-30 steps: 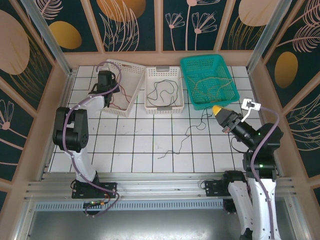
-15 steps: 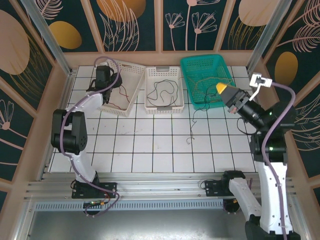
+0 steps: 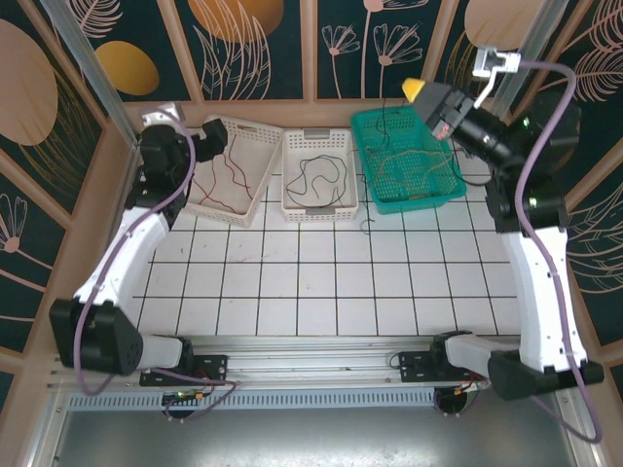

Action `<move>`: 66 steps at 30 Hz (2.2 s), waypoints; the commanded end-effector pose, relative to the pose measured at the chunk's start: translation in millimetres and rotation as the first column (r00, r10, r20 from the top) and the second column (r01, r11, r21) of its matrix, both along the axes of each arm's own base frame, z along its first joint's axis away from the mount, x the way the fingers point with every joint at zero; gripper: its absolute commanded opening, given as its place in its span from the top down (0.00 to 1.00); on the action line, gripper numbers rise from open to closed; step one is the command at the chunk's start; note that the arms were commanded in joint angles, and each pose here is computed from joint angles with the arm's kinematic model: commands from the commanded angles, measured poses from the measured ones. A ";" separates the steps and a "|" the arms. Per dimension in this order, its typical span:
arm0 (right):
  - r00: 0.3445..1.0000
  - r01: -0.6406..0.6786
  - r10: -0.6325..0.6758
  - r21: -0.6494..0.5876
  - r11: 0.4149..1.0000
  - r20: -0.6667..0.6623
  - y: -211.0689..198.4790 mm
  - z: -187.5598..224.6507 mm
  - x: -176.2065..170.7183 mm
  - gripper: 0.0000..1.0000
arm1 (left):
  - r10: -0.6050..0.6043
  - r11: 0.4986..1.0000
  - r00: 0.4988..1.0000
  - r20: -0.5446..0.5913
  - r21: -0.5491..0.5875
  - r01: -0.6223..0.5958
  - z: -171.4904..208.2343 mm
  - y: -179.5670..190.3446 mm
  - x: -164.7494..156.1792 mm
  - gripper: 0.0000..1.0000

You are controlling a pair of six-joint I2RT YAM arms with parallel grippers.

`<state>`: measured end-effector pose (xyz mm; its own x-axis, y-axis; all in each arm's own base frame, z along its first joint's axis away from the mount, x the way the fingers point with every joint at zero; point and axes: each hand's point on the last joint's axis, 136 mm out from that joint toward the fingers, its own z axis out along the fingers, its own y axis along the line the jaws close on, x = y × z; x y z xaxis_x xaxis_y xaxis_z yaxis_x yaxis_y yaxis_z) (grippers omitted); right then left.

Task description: Untangle the cables

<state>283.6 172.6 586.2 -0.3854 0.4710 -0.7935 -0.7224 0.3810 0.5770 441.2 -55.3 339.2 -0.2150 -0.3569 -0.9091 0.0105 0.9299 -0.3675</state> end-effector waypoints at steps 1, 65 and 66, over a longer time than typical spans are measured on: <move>1.000 0.002 -0.002 -0.028 1.000 0.021 9.1 12.0 20.2 1.00 | 0.025 0.999 0.999 0.032 -0.030 -0.024 -11.6 7.8 -18.8 0.02; 0.860 -0.036 -0.293 -0.623 0.782 -0.418 113.6 -424.4 222.8 1.00 | 0.129 0.990 0.989 0.074 -0.075 -0.124 -22.5 25.4 -38.2 0.01; 0.857 -0.042 -0.295 -0.626 0.778 -0.423 114.0 -428.5 222.5 1.00 | 0.128 0.990 0.989 0.074 -0.075 -0.123 -22.7 25.3 -38.1 0.01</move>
<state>504.0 286.5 166.9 -0.7566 0.0695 -0.6502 -0.3385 0.8092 0.4803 401.8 -30.4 310.6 -0.1247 -0.4228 -0.8976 -0.0816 0.9060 -0.4154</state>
